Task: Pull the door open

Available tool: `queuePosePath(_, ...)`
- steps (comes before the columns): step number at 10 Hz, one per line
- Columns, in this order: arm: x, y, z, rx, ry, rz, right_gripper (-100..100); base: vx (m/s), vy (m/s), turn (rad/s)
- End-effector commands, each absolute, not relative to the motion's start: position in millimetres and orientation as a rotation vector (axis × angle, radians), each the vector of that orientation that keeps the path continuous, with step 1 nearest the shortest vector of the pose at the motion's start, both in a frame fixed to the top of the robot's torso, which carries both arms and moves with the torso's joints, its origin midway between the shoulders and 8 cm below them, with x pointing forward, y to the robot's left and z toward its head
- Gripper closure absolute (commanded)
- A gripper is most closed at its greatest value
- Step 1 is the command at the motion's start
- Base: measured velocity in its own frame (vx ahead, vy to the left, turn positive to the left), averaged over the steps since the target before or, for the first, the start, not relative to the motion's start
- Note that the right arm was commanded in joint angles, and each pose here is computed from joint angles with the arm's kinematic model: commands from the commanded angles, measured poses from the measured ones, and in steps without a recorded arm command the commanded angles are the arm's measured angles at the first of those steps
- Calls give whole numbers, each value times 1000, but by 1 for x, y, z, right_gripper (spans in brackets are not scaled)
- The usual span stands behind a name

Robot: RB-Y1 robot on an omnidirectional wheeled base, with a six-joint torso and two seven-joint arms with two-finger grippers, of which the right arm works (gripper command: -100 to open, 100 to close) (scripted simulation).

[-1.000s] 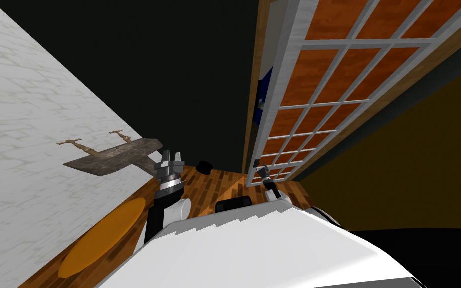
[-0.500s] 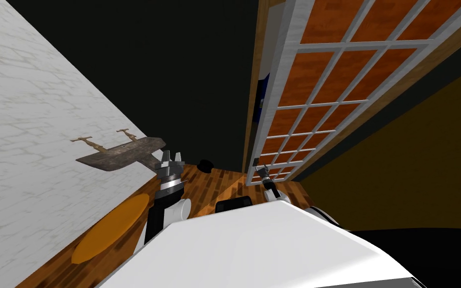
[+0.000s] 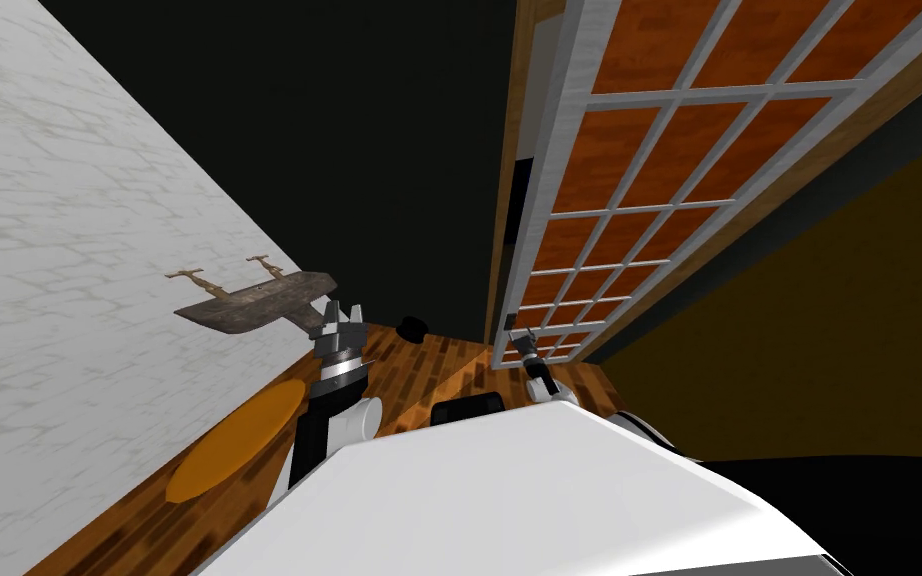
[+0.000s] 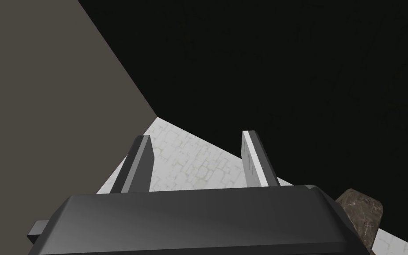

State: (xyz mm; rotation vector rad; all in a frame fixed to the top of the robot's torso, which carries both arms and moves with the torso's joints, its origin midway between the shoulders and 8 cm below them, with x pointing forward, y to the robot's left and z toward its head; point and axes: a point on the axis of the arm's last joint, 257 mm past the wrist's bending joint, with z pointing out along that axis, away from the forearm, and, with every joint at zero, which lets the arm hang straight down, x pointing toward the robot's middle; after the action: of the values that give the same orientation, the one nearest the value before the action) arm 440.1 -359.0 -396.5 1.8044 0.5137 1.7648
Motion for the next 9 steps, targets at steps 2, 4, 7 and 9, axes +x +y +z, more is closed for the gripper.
queuePosePath(2, 442, -356, -397, 1853, 442, 1817, -100, -49, -22, 34)
queuePosePath(4, 443, -355, -397, 1881, 397, 1848, -100, -72, -27, 47)
queuePosePath(7, 445, -351, -397, 1936, 305, 1908, -100, -51, -26, 40)
queuePosePath(9, 446, -350, -398, 1962, 258, 1937, -100, -62, -28, 39)
